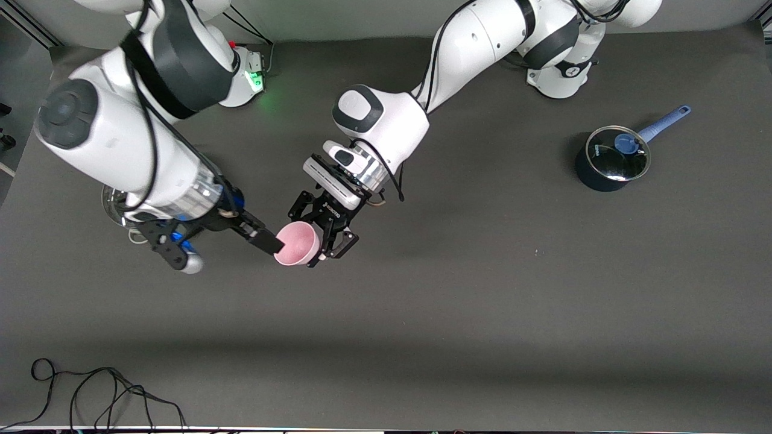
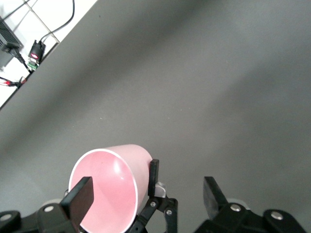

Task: Transfer pink cup from left to right arm
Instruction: 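Close the right gripper on the cup rim beside the left gripper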

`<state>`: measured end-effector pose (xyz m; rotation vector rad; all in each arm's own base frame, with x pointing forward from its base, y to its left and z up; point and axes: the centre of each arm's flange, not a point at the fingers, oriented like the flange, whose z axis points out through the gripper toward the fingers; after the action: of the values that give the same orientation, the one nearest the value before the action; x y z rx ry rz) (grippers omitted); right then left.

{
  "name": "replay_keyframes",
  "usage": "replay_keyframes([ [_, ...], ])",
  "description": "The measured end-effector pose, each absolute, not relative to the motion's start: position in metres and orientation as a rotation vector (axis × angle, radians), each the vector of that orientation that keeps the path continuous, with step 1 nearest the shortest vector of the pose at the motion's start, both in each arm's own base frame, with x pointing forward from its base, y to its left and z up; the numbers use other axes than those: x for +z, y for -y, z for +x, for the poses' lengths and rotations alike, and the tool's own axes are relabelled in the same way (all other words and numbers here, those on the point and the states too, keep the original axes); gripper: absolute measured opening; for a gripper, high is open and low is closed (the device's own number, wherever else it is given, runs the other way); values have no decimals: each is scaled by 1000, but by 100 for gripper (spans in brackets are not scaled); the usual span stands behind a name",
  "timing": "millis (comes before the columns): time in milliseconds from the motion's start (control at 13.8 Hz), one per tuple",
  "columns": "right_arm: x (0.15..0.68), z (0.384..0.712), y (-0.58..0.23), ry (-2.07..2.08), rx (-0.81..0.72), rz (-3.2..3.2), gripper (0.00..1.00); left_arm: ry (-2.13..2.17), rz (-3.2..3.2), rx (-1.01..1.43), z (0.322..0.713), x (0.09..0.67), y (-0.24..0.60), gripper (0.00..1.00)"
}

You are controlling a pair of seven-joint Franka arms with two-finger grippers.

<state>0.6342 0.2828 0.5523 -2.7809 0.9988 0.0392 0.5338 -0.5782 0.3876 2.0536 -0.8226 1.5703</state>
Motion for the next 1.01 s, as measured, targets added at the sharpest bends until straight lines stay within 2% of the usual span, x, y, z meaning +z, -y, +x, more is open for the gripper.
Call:
replay_keyframes([
  [362, 538, 638, -293, -994, 44, -2788, 98, 822, 2054, 1571, 534, 388, 578, 68],
  [434, 539, 638, -293, -995, 38, -2788, 92, 822, 2054, 1571, 534, 388, 578, 68],
  [723, 542, 638, -292, -994, 25, -2789, 47, 822, 2054, 1571, 534, 388, 578, 68],
  [796, 543, 638, -292, -993, 23, -2788, 41, 822, 2054, 1571, 534, 388, 578, 68],
  [868, 545, 639, -292, -992, 19, -2786, 41, 822, 2054, 1571, 534, 388, 578, 68],
  [940, 548, 639, -292, -990, 12, -2782, 32, 822, 2054, 1571, 534, 388, 578, 68],
  [1013, 550, 639, -293, -993, 7, -2777, 32, 822, 2054, 1571, 534, 388, 578, 68],
])
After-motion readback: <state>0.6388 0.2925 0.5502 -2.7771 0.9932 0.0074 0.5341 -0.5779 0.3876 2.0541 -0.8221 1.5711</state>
